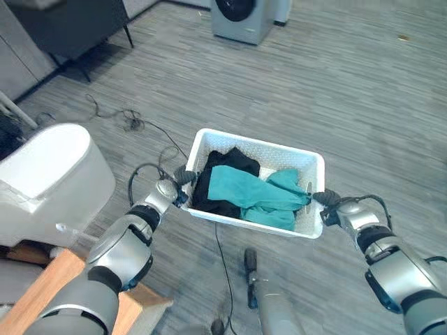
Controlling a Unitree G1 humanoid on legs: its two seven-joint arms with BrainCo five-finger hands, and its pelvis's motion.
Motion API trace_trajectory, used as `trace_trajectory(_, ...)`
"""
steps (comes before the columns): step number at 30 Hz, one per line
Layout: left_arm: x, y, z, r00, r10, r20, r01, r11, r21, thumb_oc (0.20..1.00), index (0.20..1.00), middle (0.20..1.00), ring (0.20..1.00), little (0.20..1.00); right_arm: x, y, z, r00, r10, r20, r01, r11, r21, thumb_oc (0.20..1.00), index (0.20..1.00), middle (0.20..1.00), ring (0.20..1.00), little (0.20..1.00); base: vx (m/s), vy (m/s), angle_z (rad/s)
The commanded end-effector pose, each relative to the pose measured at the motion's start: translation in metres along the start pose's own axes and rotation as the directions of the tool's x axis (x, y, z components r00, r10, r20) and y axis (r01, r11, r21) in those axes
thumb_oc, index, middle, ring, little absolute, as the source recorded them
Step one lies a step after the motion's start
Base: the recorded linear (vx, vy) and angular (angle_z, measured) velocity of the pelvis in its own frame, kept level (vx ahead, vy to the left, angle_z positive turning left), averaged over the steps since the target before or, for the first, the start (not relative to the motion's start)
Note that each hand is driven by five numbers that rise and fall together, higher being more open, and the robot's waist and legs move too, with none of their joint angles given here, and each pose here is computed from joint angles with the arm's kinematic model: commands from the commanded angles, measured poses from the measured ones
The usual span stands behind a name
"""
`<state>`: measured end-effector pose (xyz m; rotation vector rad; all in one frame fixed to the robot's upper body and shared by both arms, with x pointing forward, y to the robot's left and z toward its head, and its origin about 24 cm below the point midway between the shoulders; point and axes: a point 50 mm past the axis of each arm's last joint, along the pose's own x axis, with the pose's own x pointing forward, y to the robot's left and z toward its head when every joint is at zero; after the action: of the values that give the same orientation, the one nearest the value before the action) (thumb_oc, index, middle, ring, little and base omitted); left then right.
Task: Grab the laundry basket,head to the washer,open it,put in the laundry and shut it.
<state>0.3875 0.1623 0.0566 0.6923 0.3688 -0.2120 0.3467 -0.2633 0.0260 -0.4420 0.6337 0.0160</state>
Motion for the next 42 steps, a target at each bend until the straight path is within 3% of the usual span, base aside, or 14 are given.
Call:
trace_trajectory(1, -0.008, 0.044, -0.015, 0.990, 0.140, 0.005, -0.140, 0.990, 0.008, 0.200, 0.200, 0.200, 0.200, 0.200, -0.008, -0.013, 0.064, 0.970, 0.018, 0.241, -0.038, 0.996, 0.080, 0.200, 0.200, 0.200, 0.200, 0.200, 0.70, -0.252, 0.27)
trace_trajectory(8, -0.011, 0.048, -0.026, 0.989, 0.144, -0.023, -0.144, 0.989, -0.028, 0.200, 0.200, 0.200, 0.200, 0.200, -0.010, -0.019, 0.066, 0.967, -0.004, 0.255, -0.020, 0.996, 0.091, 0.200, 0.200, 0.200, 0.200, 0.200, 0.42, -0.322, 0.03)
trace_trajectory(13, -0.007, 0.048, 0.000, 0.989, 0.148, 0.032, -0.147, 0.989, -0.034, 0.200, 0.200, 0.200, 0.200, 0.200, -0.016, -0.026, 0.076, 0.953, -0.043, 0.300, 0.013, 0.995, 0.101, 0.200, 0.200, 0.200, 0.200, 0.200, 0.33, -0.198, -0.03)
trace_trajectory(20, -0.006, 0.039, 0.008, 0.988, 0.124, 0.091, -0.121, 0.992, -0.042, 0.200, 0.200, 0.200, 0.200, 0.200, -0.018, -0.008, 0.072, 0.927, -0.002, 0.376, -0.042, 0.993, 0.111, 0.200, 0.200, 0.200, 0.200, 0.200, 0.42, 0.083, -0.19)
trace_trajectory(33, -0.013, 0.038, -0.013, 0.990, 0.115, 0.081, -0.113, 0.993, -0.032, 0.200, 0.200, 0.200, 0.200, 0.200, -0.011, 0.022, 0.051, 0.937, 0.063, 0.344, -0.132, 0.975, 0.180, 0.200, 0.200, 0.200, 0.200, 0.200, 0.52, 0.252, -0.28)
trace_trajectory(42, -0.009, 0.032, -0.005, 0.992, 0.099, 0.080, -0.099, 0.995, -0.002, 0.200, 0.200, 0.200, 0.200, 0.200, -0.012, -0.009, 0.036, 0.957, -0.017, 0.289, -0.051, 0.972, 0.228, 0.200, 0.200, 0.200, 0.200, 0.200, 0.38, 0.061, 0.38)
